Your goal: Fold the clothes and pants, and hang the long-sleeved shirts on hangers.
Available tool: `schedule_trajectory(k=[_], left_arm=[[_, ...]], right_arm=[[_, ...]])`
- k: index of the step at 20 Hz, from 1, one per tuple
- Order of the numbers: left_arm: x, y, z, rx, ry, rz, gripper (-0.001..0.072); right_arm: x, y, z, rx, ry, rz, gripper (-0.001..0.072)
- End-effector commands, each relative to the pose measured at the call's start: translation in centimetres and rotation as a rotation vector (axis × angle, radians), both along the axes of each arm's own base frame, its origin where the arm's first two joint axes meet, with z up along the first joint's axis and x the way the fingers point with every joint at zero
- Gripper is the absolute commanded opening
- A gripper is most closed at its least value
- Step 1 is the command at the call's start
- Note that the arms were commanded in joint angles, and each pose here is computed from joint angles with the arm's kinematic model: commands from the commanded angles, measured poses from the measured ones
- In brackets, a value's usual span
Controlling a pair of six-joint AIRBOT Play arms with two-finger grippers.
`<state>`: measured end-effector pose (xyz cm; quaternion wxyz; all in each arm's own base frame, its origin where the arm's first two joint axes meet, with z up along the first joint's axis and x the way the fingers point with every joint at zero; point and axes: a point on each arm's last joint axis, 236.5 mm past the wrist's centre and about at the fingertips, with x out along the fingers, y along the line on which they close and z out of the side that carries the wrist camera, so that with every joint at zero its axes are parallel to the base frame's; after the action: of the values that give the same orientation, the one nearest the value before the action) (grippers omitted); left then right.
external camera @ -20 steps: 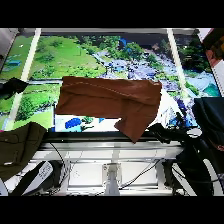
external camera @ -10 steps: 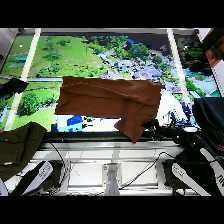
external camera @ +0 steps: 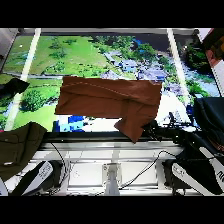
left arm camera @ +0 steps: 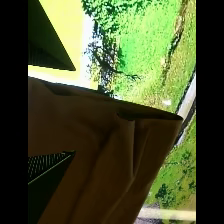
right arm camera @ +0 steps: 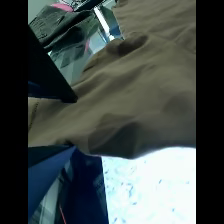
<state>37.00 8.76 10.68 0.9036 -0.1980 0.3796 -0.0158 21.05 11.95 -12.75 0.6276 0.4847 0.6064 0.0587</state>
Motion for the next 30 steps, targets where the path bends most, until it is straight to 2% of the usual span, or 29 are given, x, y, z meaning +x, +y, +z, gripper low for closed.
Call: schedule_trajectory(k=[1,4,6,7,11,13,14,16,20,22,25,28,30], left_arm=[[-0.7,-0.5,-2.1,-0.029,0.042,0.001,0.0531],[-1.8,-1.1,-4.6,-0.063,0.095,0.001,0.0531],[-2.6,-1.6,-6.3,-0.084,0.133,0.001,0.0531],[-3.0,-1.7,-7.2,-0.087,0.153,0.003,0.0531],[-4.9,-2.6,-11.2,-0.132,0.228,0.024,0.0544],[-5.7,-2.7,-12.9,-0.143,0.251,0.046,0.0636],[-5.8,-2.6,-13.6,-0.143,0.252,0.064,0.0648],[-5.6,-2.6,-14.7,-0.172,0.259,0.091,0.0648],[-3.5,-4.7,-16.3,-0.409,0.270,0.145,0.0648],[-2.9,-5.8,-17.4,-0.479,0.274,0.113,0.0644],[-3.3,-6.9,-19.8,-0.513,0.328,0.072,0.0636],[-3.6,-7.6,-21.4,-0.491,0.353,0.016,0.0636],[-3.3,-7.2,-22.1,-0.470,0.354,0.036,0.0636]], right_arm=[[1.4,-2.9,-1.8,-0.147,-0.042,-0.040,0.0329],[1.3,-2.7,-1.7,-0.140,-0.040,-0.038,0.0297],[1.4,-2.8,-1.7,-0.145,-0.044,-0.042,0.0034],[1.4,-2.9,-1.8,-0.148,-0.045,-0.043,0.0018],[1.5,-3.1,-1.9,-0.155,-0.047,-0.049,0.0018],[1.5,-3.1,-1.9,-0.155,-0.047,-0.049,0.0019],[1.6,-3.1,-1.9,-0.156,-0.048,-0.049,0.0018],[1.6,-3.2,-1.9,-0.159,-0.049,-0.051,0.0018],[1.6,-3.2,-1.9,-0.162,-0.050,-0.053,0.0018],[1.7,-3.3,-2.0,-0.167,-0.051,-0.057,0.0018],[2.0,-3.8,-2.1,-0.184,-0.058,-0.069,0.0018],[2.2,-4.1,-2.2,-0.197,-0.062,-0.077,0.0019],[2.2,-4.1,-2.2,-0.197,-0.062,-0.078,0.0018]])
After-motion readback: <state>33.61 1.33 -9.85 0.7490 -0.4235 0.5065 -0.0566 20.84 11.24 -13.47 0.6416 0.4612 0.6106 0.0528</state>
